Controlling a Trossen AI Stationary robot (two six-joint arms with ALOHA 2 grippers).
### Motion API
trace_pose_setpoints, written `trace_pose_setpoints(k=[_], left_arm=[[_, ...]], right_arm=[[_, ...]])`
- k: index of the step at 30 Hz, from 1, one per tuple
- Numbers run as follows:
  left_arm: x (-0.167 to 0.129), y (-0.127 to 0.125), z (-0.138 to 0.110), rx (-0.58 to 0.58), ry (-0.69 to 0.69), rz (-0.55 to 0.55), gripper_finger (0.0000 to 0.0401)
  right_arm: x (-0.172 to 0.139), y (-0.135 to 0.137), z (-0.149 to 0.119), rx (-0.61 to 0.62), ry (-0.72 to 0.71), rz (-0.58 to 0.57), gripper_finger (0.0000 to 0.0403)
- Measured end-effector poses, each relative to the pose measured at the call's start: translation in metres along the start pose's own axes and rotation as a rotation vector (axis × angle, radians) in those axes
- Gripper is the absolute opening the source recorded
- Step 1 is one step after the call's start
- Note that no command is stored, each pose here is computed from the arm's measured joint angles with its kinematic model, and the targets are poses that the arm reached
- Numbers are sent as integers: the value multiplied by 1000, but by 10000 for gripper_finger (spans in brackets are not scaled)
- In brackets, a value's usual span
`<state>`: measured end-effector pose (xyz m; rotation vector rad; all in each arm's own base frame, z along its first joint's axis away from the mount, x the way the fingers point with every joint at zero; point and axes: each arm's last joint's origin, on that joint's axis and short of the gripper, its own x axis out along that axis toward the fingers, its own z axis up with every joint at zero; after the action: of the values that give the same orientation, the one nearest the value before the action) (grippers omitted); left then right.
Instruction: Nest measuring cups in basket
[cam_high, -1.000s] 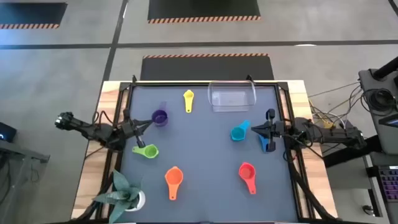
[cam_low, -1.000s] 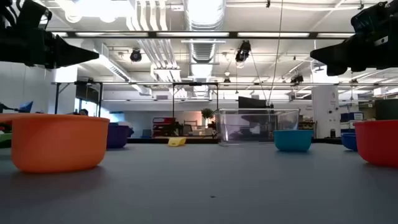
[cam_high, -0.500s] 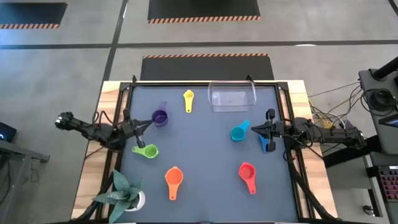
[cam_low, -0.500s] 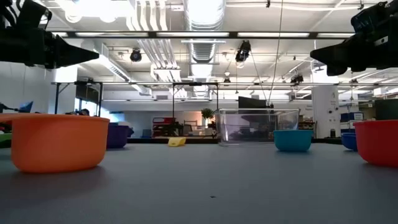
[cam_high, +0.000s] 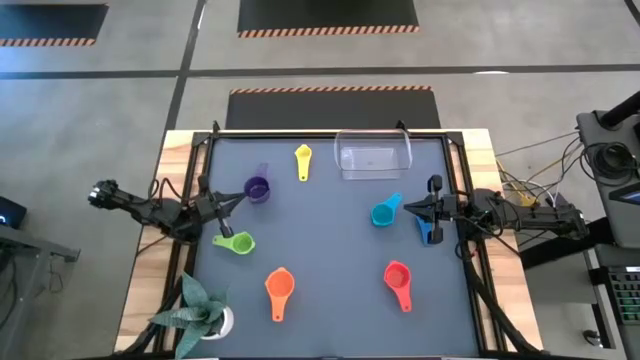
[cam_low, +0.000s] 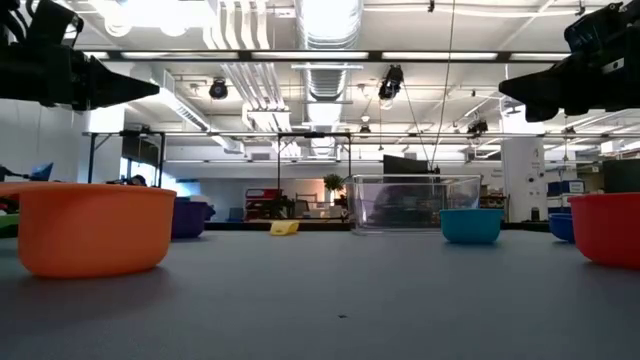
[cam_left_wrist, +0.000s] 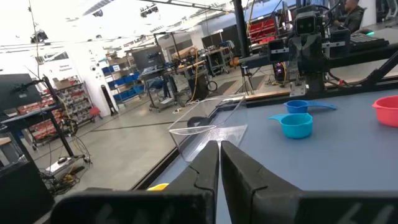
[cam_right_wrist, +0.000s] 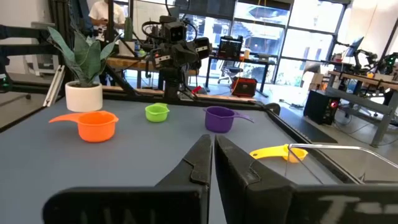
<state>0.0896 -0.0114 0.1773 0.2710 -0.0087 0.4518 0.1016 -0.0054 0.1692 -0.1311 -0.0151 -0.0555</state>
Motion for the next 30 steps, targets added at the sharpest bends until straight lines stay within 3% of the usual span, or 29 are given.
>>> trace_pose_setpoints(k=[25, 30], left_arm=[[0, 0, 0, 0, 0, 0, 0], [0, 0, 0, 0, 0, 0, 0]], right_arm=[[0, 0, 0, 1, -1, 0, 9], [0, 0, 1, 127, -9, -1, 9]])
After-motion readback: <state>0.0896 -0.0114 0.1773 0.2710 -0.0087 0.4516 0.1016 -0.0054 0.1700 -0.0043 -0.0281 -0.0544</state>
